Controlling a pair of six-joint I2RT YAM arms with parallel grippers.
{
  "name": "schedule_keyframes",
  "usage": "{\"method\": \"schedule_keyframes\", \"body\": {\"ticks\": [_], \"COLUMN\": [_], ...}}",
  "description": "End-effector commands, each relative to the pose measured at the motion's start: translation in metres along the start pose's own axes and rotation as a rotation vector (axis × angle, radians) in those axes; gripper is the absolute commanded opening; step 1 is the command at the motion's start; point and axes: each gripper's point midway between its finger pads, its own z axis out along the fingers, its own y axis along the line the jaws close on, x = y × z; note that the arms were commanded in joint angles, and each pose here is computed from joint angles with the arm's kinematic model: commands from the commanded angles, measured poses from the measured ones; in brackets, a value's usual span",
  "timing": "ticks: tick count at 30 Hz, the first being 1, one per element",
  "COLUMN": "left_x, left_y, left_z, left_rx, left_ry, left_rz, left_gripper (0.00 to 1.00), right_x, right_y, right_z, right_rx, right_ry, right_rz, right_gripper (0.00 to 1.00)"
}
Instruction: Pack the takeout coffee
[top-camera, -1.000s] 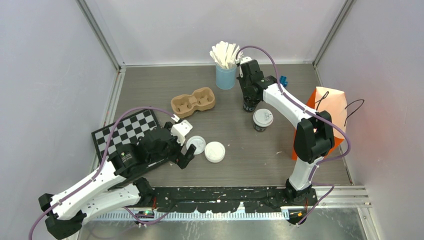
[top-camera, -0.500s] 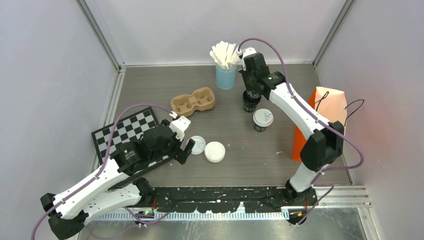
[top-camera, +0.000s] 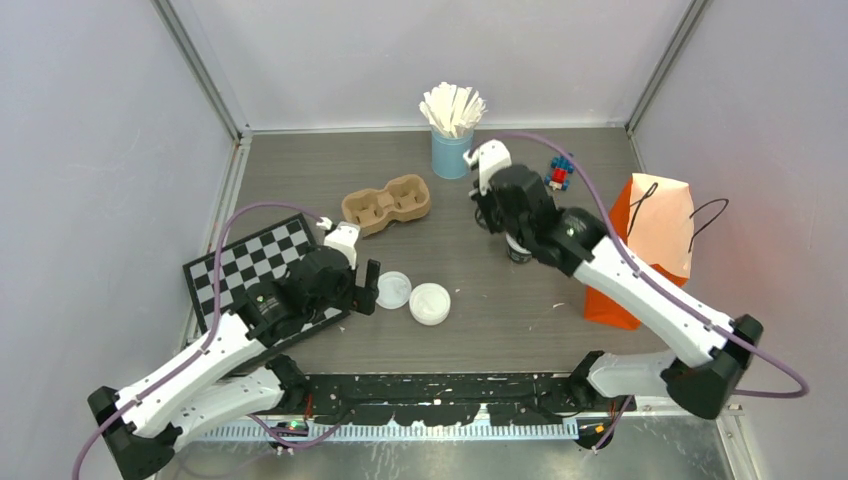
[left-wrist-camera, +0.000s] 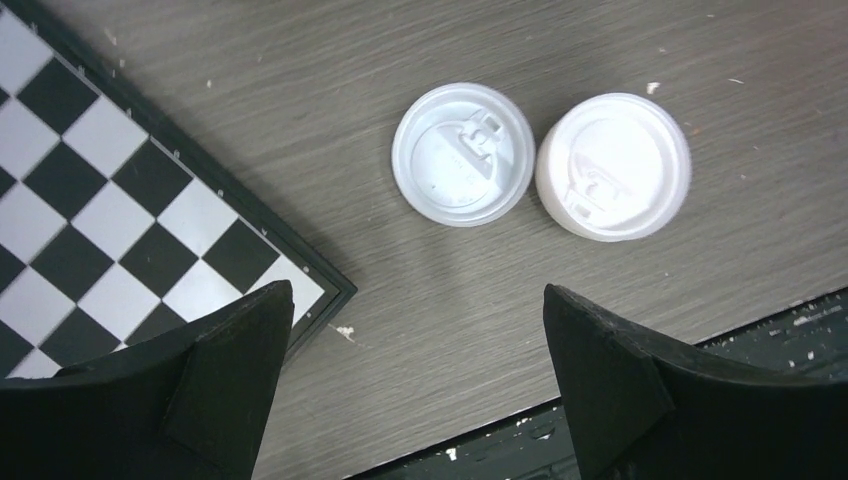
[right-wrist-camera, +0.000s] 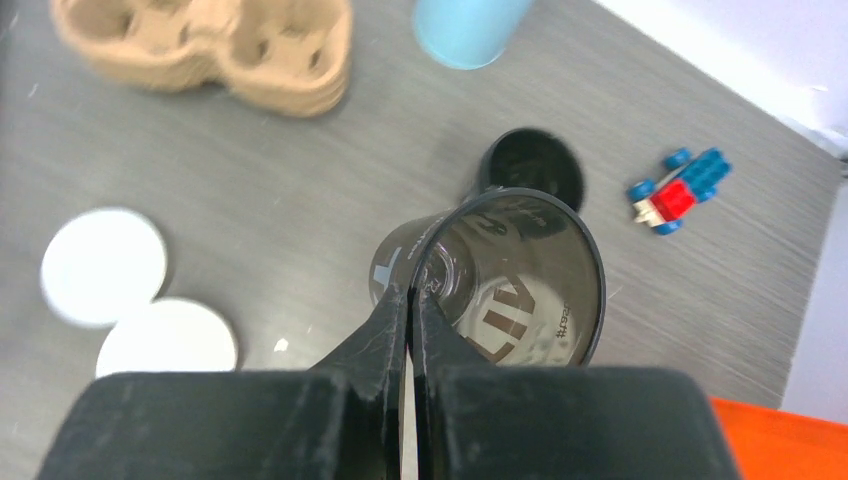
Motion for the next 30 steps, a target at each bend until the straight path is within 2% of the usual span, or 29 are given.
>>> {"method": "schedule_keyframes", "body": {"ticks": [1, 5, 15, 24, 30], "left_x": [0.004, 0.016, 0.025, 0.052, 0.054], "left_y": [0.006, 0.012, 0.0, 0.011, 0.011], "left_z": [0.015, 0.035, 0.082, 0.109, 0.121], "left_rx": [-0.046, -0.07, -0.023, -0.098, -0.094], "left_ry": [-0.008, 0.039, 0.095, 0.165, 0.158], "left_rz": [-0.195, -0.275, -0.353, -0.338, -0.337], "left_gripper": [0.96, 0.93, 0.78, 0.65, 0.63], "right_x": [0.019, 0.058, 0.124, 0.157, 0.173], "right_y": [0.04, 0.075, 0.123, 0.154, 0.175], "right_z": [-0.025, -0.032, -0.05, -0.067, -0.071], "right_rx": [-0.125, -0.167, -0.279, -0.335, -0.371], "right_ry": [-0.083, -0.069, -0.011, 0.027, 0.032], "right_rz": [-0.057, -0.281, -0.495, -0.602, -0.608], "right_gripper": [0.0, 0.0, 0.0, 0.0, 0.0]}}
